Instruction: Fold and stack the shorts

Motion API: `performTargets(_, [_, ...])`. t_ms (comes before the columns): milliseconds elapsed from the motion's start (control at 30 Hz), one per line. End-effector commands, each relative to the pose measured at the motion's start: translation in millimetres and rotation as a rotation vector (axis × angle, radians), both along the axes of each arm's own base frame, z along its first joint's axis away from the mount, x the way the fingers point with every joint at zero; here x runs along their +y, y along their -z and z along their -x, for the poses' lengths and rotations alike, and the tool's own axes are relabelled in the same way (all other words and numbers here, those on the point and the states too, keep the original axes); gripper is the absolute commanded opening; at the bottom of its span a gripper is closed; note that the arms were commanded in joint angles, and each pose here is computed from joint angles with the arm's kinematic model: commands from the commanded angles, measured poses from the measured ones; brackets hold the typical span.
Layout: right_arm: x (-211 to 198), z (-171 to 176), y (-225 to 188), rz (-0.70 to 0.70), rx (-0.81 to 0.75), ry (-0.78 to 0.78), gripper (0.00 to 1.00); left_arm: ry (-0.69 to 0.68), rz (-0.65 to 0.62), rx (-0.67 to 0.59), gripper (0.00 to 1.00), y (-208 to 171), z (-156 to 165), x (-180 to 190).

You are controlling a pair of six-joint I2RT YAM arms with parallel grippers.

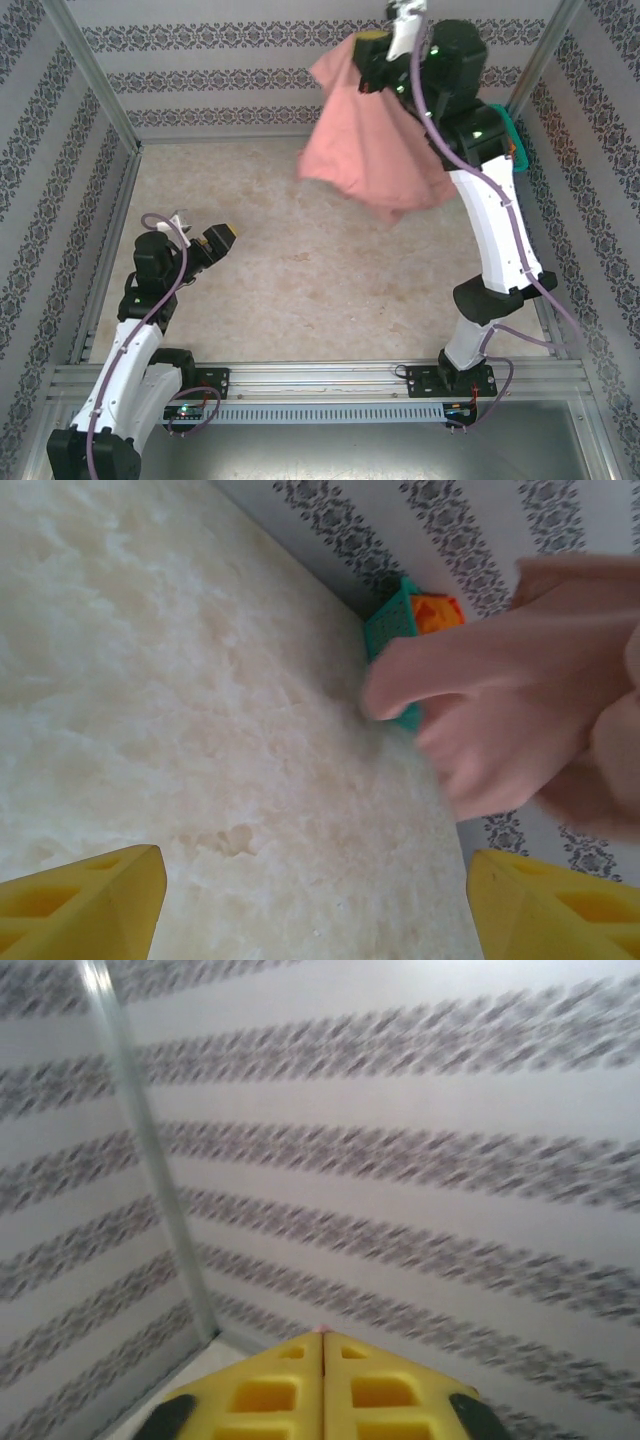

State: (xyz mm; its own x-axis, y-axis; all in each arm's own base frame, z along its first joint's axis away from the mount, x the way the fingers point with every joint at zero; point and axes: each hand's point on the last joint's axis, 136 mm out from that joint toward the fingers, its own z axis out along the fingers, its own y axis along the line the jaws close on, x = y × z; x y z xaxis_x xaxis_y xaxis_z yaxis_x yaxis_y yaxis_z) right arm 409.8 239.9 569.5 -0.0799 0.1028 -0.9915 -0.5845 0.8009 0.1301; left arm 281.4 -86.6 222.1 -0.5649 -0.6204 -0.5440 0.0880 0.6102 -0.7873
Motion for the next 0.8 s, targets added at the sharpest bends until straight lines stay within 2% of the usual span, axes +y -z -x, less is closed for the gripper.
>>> performTargets(0, [56.6,-8.1,86.9,0.151,0.167,-0.123,0.60,-0.005,0.017,-0.085,0.79,-38.3,3.0,-1.3])
performTargets(100, [66.8,-3.2,132.5,0.224,0.267,-0.120,0.81,-0.036,0.006,-0.109,0.79,-53.9,9.3,4.0])
performTargets(167, [54.5,-1.0,159.1,0.248,0.331,-0.083,0.87,-0.075,-0.009,-0.104,0.79,-57.5,15.1,10.5])
performTargets(333, [8.4,30.3,234.3,0.321,0.466,0.021,0.92,-0.178,-0.066,-0.011,0.79,-37.4,29.1,29.3])
performTargets(400, [-12.9,48.6,273.7,0.326,0.575,0.066,0.94,-0.206,-0.072,0.052,0.79,-20.9,32.9,34.0])
performTargets(567, [-66.1,90.6,364.5,0.228,0.834,0.194,0.93,-0.225,-0.083,0.181,0.78,15.9,40.3,37.4])
performTargets(700, [-92.4,109.8,402.3,0.222,0.915,0.254,0.90,-0.184,-0.047,0.246,0.77,42.7,38.2,28.3])
performTargets(767, [-89.3,117.0,418.6,0.221,0.966,0.228,0.90,-0.166,-0.030,0.270,0.77,54.5,34.8,23.7])
